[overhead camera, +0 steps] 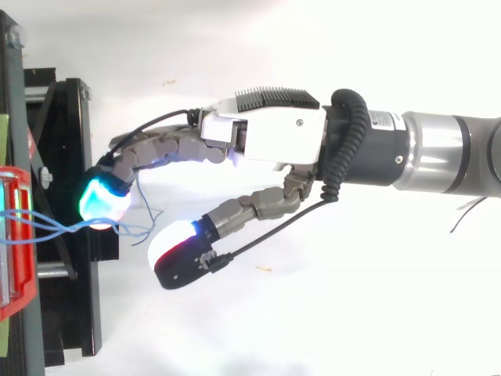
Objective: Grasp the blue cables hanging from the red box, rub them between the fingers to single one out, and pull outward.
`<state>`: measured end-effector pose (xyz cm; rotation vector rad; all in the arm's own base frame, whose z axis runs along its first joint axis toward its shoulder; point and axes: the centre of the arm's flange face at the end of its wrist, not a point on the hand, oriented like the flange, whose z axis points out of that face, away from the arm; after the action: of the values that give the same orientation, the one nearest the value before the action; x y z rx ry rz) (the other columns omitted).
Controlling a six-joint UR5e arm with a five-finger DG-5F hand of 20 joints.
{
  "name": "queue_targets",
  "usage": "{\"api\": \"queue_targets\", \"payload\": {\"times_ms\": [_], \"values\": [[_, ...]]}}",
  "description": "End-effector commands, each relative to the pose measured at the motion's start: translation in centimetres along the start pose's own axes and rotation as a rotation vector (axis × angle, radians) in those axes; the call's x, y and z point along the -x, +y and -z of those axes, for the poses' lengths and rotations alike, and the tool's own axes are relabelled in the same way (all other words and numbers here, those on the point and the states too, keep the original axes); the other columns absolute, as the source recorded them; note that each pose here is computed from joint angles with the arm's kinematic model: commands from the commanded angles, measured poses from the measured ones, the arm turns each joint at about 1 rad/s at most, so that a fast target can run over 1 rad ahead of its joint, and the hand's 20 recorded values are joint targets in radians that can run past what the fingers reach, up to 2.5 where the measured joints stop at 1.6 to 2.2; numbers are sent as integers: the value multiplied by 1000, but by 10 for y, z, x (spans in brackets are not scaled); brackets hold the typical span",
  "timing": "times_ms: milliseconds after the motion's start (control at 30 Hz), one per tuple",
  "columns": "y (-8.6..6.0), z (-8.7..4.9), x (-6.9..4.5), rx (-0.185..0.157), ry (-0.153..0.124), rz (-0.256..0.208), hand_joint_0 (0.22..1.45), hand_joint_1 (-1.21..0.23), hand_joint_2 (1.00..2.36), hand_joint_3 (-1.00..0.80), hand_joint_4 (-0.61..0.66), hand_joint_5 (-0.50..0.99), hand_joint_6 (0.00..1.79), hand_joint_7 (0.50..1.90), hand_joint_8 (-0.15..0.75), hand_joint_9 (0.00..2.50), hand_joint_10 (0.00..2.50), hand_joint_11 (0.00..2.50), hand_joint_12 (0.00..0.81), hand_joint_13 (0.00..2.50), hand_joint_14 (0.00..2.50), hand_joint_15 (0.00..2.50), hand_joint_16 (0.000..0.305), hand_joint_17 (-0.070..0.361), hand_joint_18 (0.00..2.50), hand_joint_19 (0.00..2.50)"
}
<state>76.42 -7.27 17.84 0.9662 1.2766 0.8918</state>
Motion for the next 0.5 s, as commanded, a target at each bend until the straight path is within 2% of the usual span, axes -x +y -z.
{"api": "queue_targets", "payload": {"times_ms": [0,133,267,300,400,467], "values": [[6,-3,-1,13,1,-4,526,-628,1000,-500,334,-177,502,709,321,455,2,77,382,228,3,100,55,123,232,149],[11,-6,0,12,3,-8,534,-628,1000,-500,361,-155,502,796,318,460,2,94,380,233,3,102,54,121,251,146],[17,-8,-1,8,18,-14,541,-628,1000,-500,372,-146,502,838,318,464,2,96,378,242,3,103,53,119,259,153],[24,-12,0,9,28,-14,541,-629,1000,-500,376,-143,502,847,318,466,2,97,378,245,3,104,53,119,261,153],[33,-16,2,6,42,-8,547,-633,1000,-500,382,-137,502,873,318,472,2,100,376,245,2,98,52,118,264,154],[38,-18,3,9,41,-8,548,-633,1000,-500,385,-134,502,894,319,475,2,95,375,251,3,98,52,117,269,151]]}}
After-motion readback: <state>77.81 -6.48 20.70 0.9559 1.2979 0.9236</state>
